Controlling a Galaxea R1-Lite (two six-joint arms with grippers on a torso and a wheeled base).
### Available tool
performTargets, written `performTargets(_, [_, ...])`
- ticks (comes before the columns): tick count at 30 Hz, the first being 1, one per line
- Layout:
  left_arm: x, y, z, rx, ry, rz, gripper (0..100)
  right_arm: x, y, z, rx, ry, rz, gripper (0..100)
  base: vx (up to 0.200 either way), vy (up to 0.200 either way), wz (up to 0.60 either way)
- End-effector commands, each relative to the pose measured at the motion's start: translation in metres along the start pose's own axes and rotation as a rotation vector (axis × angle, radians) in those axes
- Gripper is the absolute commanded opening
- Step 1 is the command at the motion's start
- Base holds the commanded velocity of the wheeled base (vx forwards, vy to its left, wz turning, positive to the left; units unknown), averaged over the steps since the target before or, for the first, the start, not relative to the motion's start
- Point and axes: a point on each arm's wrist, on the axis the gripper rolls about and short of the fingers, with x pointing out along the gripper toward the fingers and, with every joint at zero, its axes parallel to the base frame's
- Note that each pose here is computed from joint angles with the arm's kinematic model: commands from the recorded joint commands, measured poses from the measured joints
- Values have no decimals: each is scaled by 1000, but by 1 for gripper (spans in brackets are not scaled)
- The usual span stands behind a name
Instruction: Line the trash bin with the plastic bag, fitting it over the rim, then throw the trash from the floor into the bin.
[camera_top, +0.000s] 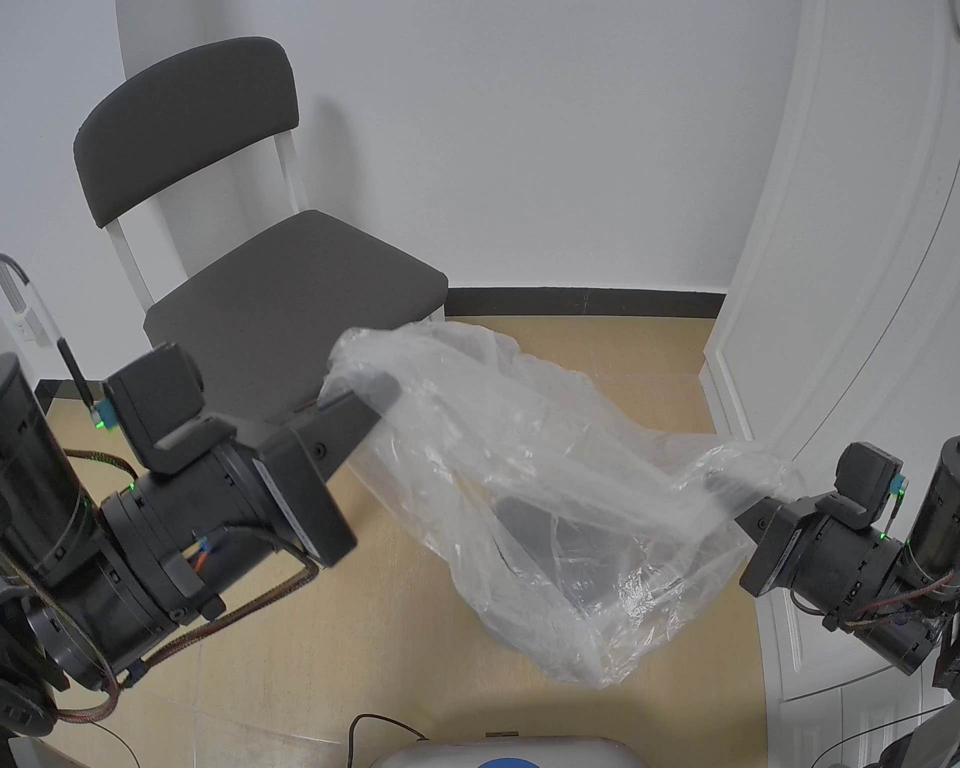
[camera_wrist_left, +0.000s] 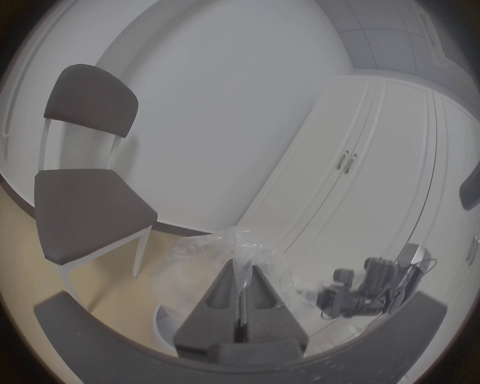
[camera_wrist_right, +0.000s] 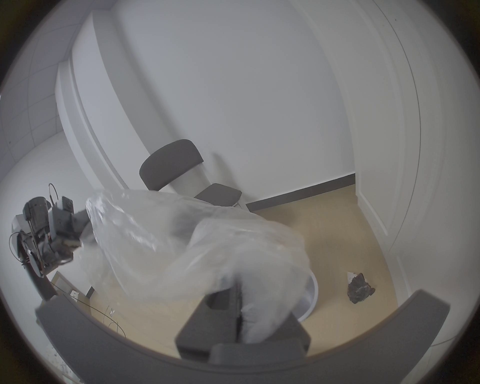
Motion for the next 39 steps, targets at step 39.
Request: performTargets(39, [19,26,-57,109,302,87,0,23,-19,15,-32,131,-100,0,0,0,0])
